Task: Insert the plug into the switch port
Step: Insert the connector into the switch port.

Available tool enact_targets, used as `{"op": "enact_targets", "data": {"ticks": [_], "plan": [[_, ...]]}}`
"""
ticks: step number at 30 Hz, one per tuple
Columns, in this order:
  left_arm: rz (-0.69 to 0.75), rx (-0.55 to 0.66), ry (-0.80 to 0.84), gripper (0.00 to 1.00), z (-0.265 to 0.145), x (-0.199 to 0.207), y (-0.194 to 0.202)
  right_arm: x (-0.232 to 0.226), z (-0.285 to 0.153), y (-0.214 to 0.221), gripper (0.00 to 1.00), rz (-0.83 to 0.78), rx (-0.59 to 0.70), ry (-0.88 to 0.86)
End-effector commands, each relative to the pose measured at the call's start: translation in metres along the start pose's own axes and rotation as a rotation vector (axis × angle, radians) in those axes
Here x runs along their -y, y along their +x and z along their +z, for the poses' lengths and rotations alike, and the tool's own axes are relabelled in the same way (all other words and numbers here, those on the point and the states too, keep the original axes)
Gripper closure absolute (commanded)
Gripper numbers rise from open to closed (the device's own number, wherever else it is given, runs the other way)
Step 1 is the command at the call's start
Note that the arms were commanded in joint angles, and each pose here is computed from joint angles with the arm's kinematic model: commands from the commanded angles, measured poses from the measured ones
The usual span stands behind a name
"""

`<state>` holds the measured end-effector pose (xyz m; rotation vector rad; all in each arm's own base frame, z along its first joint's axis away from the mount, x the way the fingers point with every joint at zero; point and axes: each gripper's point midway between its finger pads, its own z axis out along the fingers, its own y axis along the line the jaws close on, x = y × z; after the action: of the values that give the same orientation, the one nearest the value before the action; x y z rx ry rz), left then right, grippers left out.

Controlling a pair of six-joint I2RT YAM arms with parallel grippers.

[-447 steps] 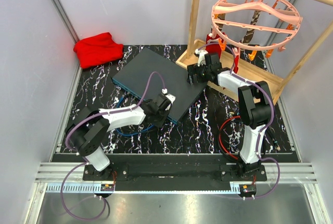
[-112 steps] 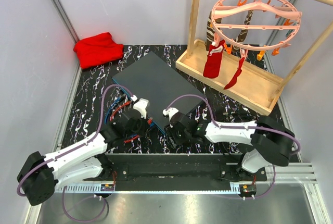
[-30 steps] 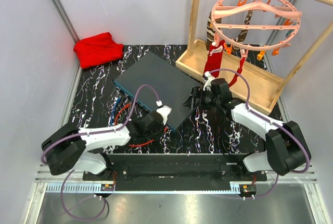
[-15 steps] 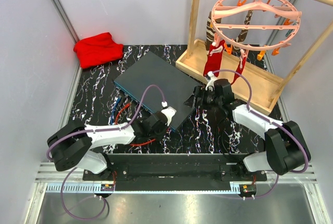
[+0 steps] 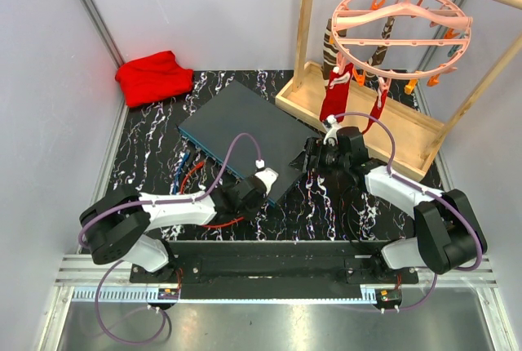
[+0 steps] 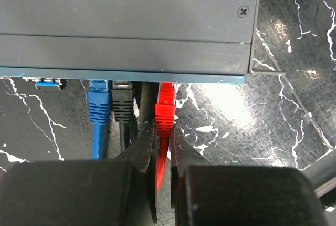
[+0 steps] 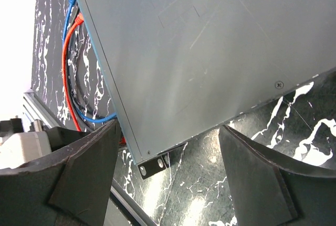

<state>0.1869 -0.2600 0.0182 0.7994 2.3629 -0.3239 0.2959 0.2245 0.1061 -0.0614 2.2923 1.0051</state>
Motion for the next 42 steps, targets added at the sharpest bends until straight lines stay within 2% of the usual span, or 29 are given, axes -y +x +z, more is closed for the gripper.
{"op": "enact_targets", "data": {"ticks": [1, 9, 19, 29, 34, 39, 42], "plan": [[-0.054, 0.185, -0.040, 1.00, -0.011, -0.005, -0.048, -0.012, -0.006, -0.012, 0.16, -0.019, 0.048, -0.053], [-0.064, 0.224, -0.018, 1.00, -0.015, 0.000, -0.055, -0.012, -0.007, -0.011, 0.16, -0.019, 0.047, -0.056], [-0.078, 0.202, 0.011, 1.00, 0.008, 0.011, -0.037, -0.010, -0.005, -0.006, 0.16, -0.020, 0.040, -0.064], [-0.101, 0.307, -0.020, 1.00, 0.008, 0.005, -0.055, -0.007, -0.005, -0.006, 0.16, -0.040, 0.064, -0.062], [-0.118, 0.327, -0.027, 1.00, 0.008, 0.004, -0.060, 0.012, -0.005, -0.038, 0.14, -0.097, 0.165, 0.075], [-0.135, 0.300, -0.022, 1.00, 0.012, 0.004, -0.050, 0.025, 0.001, -0.092, 0.07, -0.232, 0.265, 0.217], [-0.135, 0.295, -0.018, 1.00, 0.012, 0.005, -0.048, 0.041, 0.012, -0.116, 0.03, -0.311, 0.280, 0.293]]}}
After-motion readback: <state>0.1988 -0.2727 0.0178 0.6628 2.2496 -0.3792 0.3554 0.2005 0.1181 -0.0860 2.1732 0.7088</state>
